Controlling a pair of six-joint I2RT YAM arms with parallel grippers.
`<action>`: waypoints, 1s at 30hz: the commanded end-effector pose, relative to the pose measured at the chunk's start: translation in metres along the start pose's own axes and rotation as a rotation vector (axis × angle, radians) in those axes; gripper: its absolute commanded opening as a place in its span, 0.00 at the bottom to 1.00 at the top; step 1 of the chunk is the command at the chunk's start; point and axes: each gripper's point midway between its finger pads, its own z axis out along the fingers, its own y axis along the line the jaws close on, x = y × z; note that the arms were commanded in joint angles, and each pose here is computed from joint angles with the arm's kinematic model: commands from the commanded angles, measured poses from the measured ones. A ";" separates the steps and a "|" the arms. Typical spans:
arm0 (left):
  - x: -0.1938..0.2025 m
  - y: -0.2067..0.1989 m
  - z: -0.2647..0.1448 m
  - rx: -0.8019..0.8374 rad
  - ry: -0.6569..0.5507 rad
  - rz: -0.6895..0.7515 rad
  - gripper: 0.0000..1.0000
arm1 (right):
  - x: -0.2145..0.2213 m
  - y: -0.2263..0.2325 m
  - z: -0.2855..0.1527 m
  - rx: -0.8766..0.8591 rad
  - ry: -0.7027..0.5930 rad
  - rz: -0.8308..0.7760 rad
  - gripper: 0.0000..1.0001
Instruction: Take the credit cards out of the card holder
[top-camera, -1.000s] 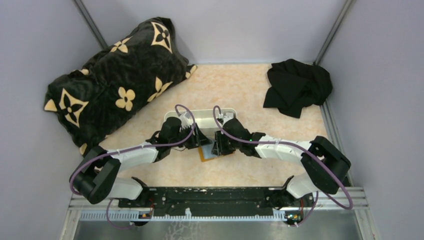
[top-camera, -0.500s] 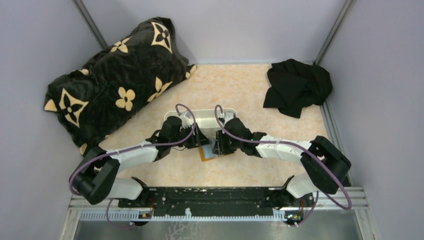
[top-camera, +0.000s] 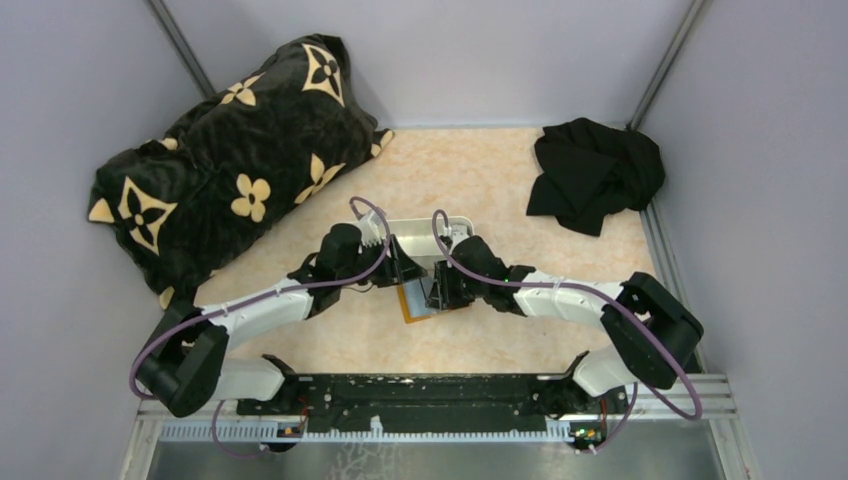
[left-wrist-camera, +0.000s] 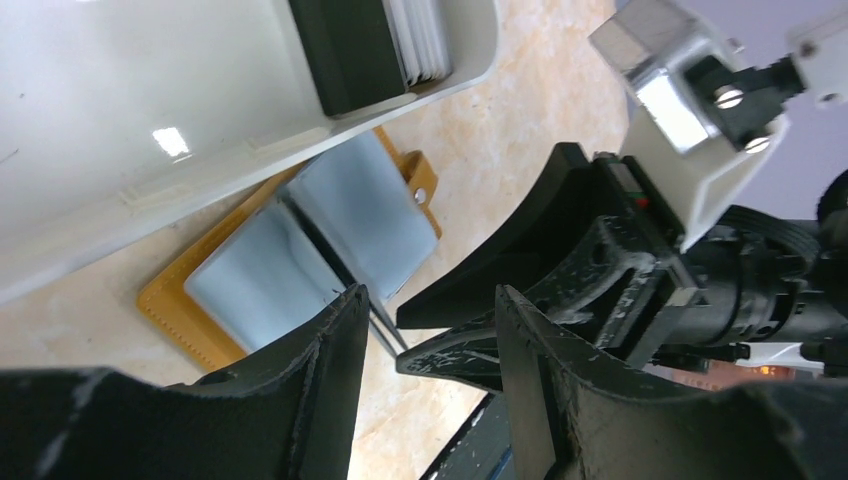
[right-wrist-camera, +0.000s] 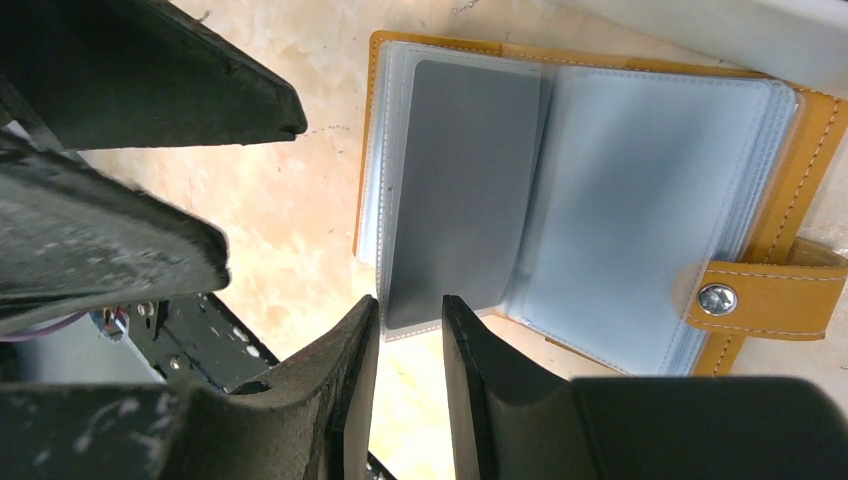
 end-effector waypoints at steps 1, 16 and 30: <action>-0.013 -0.024 -0.004 0.059 -0.025 0.039 0.56 | -0.011 -0.003 -0.004 0.006 -0.051 -0.005 0.30; -0.009 -0.023 0.004 0.057 -0.014 0.030 0.57 | -0.010 -0.005 -0.006 0.008 -0.051 -0.005 0.30; 0.005 -0.009 0.013 0.026 0.025 0.014 0.56 | -0.013 -0.003 -0.009 0.002 -0.061 -0.003 0.30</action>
